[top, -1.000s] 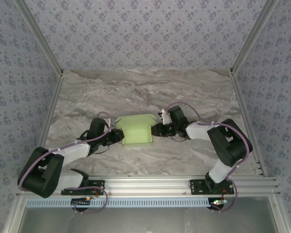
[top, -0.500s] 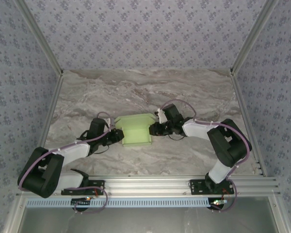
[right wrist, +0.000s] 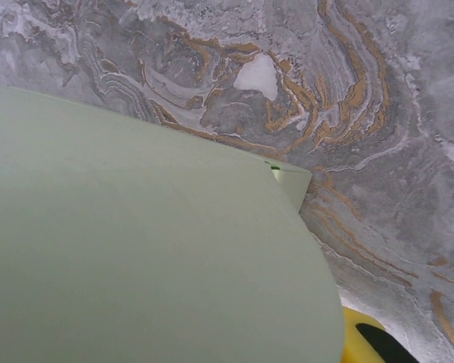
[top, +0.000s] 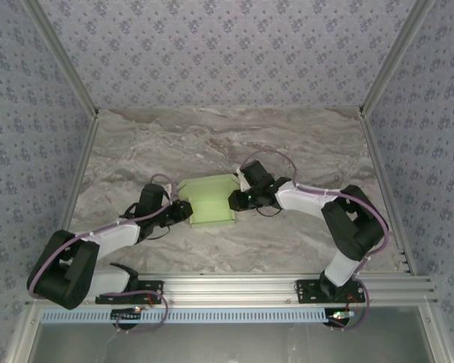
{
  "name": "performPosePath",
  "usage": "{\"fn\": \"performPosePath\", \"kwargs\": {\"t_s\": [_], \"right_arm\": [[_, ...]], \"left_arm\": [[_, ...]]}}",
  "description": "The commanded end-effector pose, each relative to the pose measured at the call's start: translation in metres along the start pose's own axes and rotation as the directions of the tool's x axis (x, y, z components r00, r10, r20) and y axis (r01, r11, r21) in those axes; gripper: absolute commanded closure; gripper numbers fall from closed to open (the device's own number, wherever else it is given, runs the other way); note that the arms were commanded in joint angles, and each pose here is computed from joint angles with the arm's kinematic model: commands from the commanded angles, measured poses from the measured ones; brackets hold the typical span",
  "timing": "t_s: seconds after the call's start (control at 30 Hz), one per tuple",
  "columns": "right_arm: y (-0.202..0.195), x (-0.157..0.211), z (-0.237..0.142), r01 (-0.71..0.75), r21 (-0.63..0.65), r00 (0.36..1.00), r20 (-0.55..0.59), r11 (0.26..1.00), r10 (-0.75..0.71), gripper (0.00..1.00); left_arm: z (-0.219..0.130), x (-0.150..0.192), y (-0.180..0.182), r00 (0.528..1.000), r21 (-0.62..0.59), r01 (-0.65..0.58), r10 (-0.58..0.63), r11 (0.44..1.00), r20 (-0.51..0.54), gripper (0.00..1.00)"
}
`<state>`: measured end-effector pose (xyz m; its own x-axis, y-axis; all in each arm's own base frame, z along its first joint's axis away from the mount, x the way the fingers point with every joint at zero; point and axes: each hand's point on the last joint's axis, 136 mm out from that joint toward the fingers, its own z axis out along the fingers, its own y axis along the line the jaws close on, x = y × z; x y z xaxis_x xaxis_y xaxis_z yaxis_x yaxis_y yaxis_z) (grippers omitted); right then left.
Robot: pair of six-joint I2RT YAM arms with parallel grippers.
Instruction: Fold the paper box
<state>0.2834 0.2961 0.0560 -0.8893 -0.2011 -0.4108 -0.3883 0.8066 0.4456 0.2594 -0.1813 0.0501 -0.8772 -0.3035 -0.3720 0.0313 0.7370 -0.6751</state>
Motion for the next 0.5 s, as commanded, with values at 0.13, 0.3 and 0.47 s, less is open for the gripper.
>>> {"fn": "performPosePath", "kwargs": {"t_s": [0.13,0.3,0.47], "right_arm": [[-0.030,0.046,0.020,0.010,0.145,0.989,-0.150,0.989,0.012,0.81],[-0.033,0.052,0.022,0.021,0.175,0.986,-0.167,0.984,0.008,0.83],[-0.028,0.042,0.015,0.042,0.195,0.989,-0.145,0.980,-0.014,0.83]], "left_arm": [[-0.002,0.003,-0.009,0.999,0.038,-0.030,0.030,0.999,-0.012,0.79],[-0.002,0.003,-0.009,0.999,0.037,-0.030,0.030,0.999,-0.011,0.79],[-0.002,0.002,-0.008,1.000,0.036,-0.029,0.029,0.999,-0.010,0.79]]}}
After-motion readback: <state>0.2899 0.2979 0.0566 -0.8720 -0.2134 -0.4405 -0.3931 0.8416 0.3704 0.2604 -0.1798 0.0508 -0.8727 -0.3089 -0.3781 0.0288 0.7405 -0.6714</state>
